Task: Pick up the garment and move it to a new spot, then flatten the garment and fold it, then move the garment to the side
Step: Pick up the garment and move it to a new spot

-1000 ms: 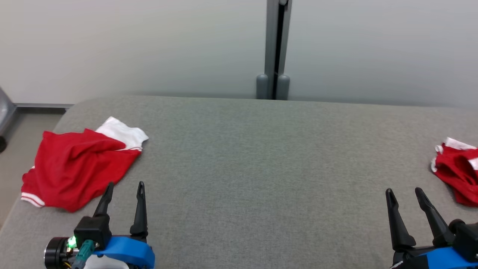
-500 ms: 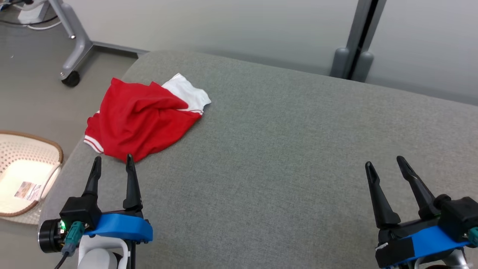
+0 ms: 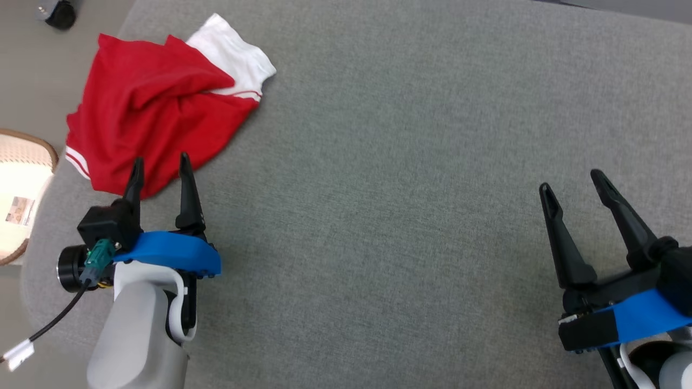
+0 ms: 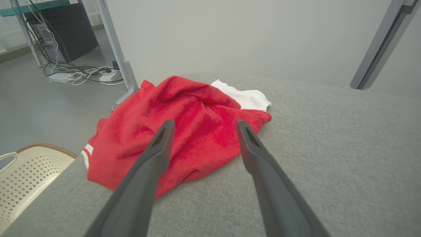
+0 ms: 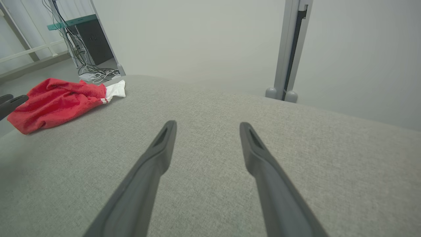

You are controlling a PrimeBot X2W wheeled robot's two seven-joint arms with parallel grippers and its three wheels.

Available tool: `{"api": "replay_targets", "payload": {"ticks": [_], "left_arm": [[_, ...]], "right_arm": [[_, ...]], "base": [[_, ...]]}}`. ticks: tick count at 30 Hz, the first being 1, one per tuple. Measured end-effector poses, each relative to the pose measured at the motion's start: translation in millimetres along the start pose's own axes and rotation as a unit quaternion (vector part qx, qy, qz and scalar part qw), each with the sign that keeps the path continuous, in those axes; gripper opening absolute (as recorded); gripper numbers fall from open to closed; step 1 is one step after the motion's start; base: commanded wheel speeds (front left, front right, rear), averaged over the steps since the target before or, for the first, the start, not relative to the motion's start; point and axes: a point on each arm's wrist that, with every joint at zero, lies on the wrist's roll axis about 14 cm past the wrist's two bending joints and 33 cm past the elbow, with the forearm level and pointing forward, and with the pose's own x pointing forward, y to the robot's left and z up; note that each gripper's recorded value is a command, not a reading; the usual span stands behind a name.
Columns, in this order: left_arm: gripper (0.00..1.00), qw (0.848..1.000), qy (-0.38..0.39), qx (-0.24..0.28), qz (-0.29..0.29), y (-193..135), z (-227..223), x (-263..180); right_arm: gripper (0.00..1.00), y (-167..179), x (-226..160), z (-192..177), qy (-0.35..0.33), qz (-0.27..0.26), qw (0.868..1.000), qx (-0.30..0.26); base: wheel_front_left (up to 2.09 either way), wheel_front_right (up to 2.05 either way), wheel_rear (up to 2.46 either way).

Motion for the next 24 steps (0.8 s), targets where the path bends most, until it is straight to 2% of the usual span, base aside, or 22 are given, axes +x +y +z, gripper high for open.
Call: {"api": "replay_targets", "payload": {"ticks": [4,8,11,12,13,14,17,24], "left_arm": [[1.0,0.998,0.064,0.004,-0.009,-3.4,-39.0,23.5],[1.0,0.991,0.134,0.013,-0.006,7.4,-76.1,33.4],[1.0,0.989,0.149,0.009,-0.002,10.4,-80.1,45.9],[0.96,0.989,0.151,0.009,-0.002,11.4,-80.0,48.6],[0.54,0.988,0.153,0.008,-0.003,12.1,-80.2,50.3],[0.0,0.988,0.152,0.007,-0.003,12.8,-79.0,52.0],[0.0,0.99,0.137,0.012,-0.005,16.0,-68.6,56.2],[0.0,0.999,0.044,0.021,0.012,28.9,-15.3,53.1]], "right_arm": [[1.0,-16.0,6.9,-18.3,0.016,-0.012,1.0,0.004],[1.0,-23.8,10.5,-30.5,0.026,-0.016,0.999,0.008],[1.0,-30.5,11.1,-32.5,0.026,-0.024,0.999,0.006],[1.0,-31.7,11.1,-31.7,0.023,-0.025,0.999,0.006],[1.0,-33.1,10.6,-31.7,0.023,-0.027,0.999,0.006],[1.0,-34.0,10.1,-31.3,0.021,-0.029,0.999,0.005],[1.0,-35.6,8.9,-27.9,0.015,-0.033,0.999,0.004],[1.0,-33.9,3.0,-3.7,-0.024,-0.042,0.999,-0.001]], "base": [[0.0,0.0,0.0],[0.0,0.0,0.0],[0.0,0.0,0.0],[0.0,0.0,0.0],[0.0,0.0,0.0],[0.0,0.0,0.0],[0.0,0.0,0.0],[0.0,0.0,0.0]]}}
